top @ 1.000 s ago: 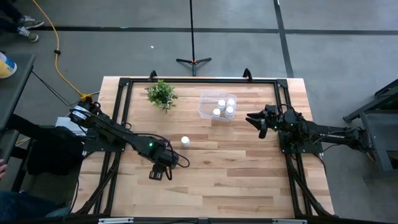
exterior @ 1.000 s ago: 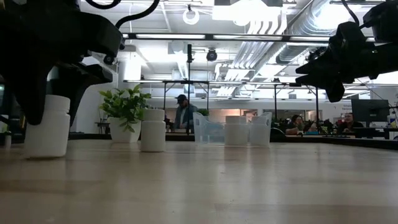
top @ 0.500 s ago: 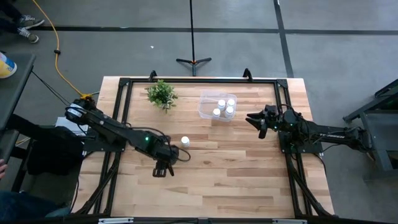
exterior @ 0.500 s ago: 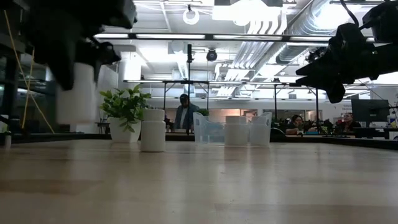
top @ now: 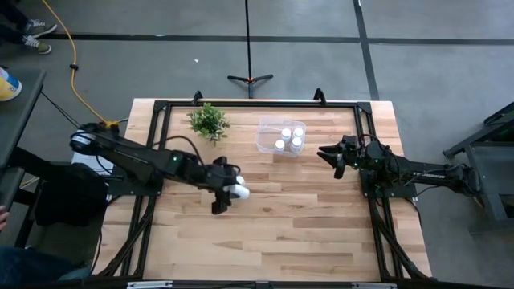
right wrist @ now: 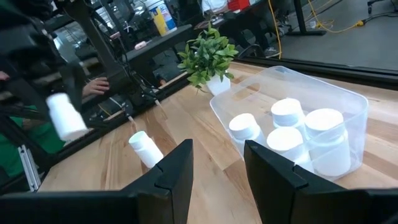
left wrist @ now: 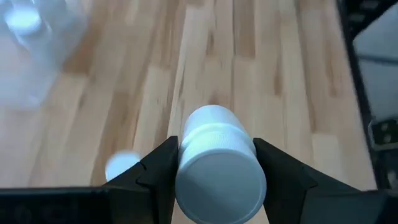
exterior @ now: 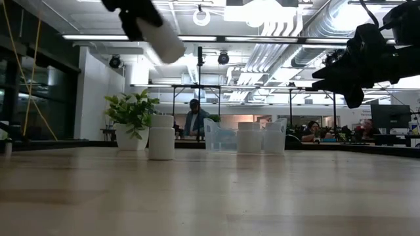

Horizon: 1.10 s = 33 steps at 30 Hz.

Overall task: Pick and place pill bottles into a basket
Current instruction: Put the white pill bottle into the transparent container

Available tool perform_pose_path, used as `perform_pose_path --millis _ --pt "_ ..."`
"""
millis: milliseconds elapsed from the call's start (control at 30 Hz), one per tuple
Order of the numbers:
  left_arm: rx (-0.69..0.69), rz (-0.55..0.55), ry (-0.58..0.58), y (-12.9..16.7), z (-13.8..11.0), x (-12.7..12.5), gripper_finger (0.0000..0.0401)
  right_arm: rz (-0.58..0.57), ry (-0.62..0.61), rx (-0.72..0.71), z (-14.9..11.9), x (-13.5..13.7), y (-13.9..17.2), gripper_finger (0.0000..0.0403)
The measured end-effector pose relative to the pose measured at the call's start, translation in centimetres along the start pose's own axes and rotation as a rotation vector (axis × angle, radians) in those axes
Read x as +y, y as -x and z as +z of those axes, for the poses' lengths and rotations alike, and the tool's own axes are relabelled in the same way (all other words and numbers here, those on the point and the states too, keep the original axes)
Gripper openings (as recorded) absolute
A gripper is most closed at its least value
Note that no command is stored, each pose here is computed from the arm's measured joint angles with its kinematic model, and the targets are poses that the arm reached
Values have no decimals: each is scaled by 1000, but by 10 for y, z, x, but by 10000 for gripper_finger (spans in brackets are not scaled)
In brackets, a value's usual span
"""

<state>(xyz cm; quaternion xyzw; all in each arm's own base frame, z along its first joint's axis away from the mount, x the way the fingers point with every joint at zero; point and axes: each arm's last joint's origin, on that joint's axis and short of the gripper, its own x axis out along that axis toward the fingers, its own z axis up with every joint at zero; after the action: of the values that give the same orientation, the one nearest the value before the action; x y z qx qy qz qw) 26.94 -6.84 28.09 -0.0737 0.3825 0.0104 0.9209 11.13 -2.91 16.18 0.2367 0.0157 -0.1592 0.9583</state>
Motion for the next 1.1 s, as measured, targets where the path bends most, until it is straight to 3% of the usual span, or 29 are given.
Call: perform_pose_path --millis 400,700,1100 --pt "-245 57 41 6 29 23 211 -7 0 -6 0 0 0 133" --pt "-424 43 -54 11 46 22 211 -8 -1 -8 0 0 0 133" --pt "-631 10 -43 21 65 23 211 -14 1 -11 1 0 0 133"
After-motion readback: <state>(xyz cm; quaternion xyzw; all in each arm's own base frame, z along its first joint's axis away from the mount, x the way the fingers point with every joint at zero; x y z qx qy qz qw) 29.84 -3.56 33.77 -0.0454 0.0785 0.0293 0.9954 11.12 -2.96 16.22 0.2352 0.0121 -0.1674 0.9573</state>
